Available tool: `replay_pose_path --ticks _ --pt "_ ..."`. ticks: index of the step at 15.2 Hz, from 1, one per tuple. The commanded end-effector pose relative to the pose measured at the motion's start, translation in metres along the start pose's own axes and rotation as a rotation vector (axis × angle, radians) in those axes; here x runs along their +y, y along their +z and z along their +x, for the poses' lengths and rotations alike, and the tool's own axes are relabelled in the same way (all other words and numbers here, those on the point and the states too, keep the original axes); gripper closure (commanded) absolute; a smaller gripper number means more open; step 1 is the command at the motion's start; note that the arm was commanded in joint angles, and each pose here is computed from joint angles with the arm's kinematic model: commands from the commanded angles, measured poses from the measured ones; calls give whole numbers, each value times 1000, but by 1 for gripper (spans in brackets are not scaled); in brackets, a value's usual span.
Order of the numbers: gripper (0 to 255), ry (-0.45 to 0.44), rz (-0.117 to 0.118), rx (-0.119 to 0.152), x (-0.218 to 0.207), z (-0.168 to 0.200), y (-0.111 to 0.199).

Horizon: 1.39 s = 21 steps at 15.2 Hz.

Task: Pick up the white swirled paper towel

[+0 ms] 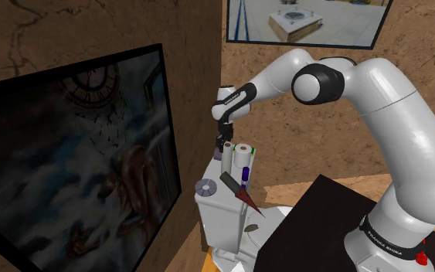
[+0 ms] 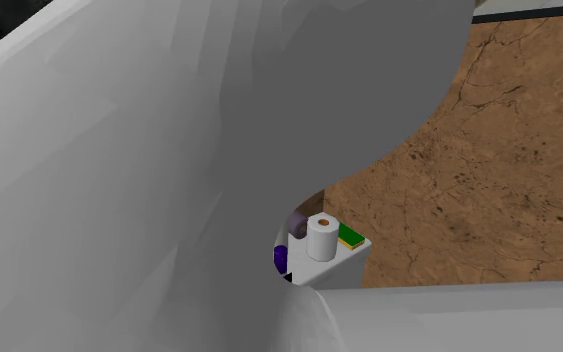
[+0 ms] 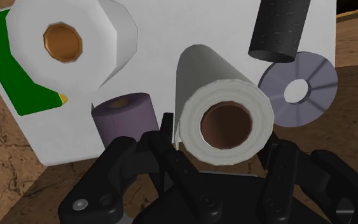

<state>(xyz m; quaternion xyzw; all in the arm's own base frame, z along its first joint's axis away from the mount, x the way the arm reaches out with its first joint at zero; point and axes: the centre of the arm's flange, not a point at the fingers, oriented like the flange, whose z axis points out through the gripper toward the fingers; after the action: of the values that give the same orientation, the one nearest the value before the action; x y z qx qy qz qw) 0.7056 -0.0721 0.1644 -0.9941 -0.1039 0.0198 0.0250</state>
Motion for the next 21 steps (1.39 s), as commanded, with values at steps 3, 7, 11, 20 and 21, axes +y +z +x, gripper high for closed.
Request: replay_pose_path --ticks 3,7,11,20,21 --pt "255 0 1 -1 0 -1 2" --pt "255 0 1 -1 0 -1 3" --pt "255 0 1 -1 -1 0 -9" --pt "255 0 1 -1 -4 -2 -57" --pt "255 0 1 -1 -4 -2 -62"
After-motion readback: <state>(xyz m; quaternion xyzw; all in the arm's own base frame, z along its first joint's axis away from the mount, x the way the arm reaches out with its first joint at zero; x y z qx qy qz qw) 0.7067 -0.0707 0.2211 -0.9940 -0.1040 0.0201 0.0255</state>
